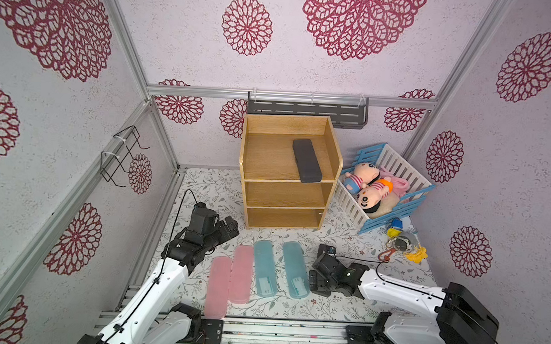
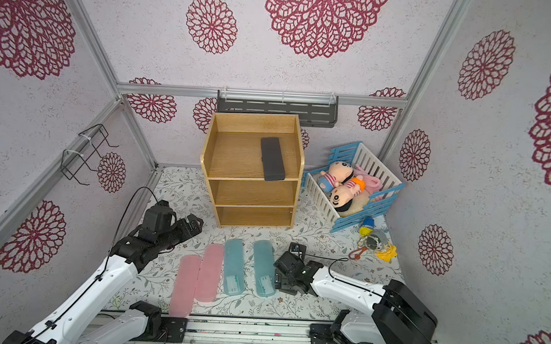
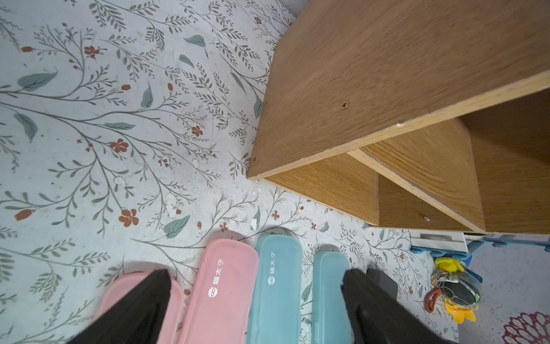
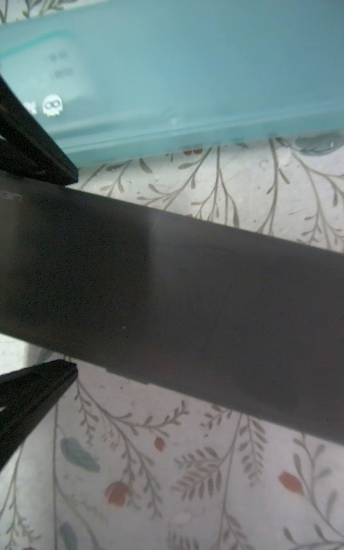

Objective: Place the pencil cases on the shelf according to color
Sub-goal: Pick up the pencil case from the center of the board.

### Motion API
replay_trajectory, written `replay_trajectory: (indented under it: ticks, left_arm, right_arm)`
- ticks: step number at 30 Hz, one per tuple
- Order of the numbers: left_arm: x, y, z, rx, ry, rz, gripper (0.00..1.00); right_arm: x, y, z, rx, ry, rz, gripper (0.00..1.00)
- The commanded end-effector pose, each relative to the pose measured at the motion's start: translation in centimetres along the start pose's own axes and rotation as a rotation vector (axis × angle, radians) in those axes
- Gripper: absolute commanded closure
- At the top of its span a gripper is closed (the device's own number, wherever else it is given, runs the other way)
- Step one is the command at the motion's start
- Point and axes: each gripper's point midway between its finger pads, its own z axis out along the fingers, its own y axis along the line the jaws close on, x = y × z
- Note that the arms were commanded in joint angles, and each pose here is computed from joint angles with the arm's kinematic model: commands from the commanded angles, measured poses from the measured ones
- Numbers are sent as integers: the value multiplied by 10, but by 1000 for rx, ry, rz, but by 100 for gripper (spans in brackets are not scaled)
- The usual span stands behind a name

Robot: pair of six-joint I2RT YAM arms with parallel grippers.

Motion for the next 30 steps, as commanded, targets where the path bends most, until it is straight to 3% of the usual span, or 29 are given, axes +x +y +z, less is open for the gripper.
replay_trajectory:
  ticks: [1, 12, 24, 30]
  left_arm:
    - [-4, -10, -2, 30, -14, 2, 3]
    - [-1, -6, 0, 10, -9, 14, 3]
    - [-3, -7, 4, 3, -6, 30, 3]
    - [-4, -6, 3, -3, -17, 24, 3]
  right_arm:
    - [-1, -16, -5, 75, -21, 22, 1]
    - [1, 3, -12, -54, -8, 60, 1]
    - [20, -2, 6, 5, 43, 78, 2]
    - [22, -2, 7, 1, 31, 82, 16]
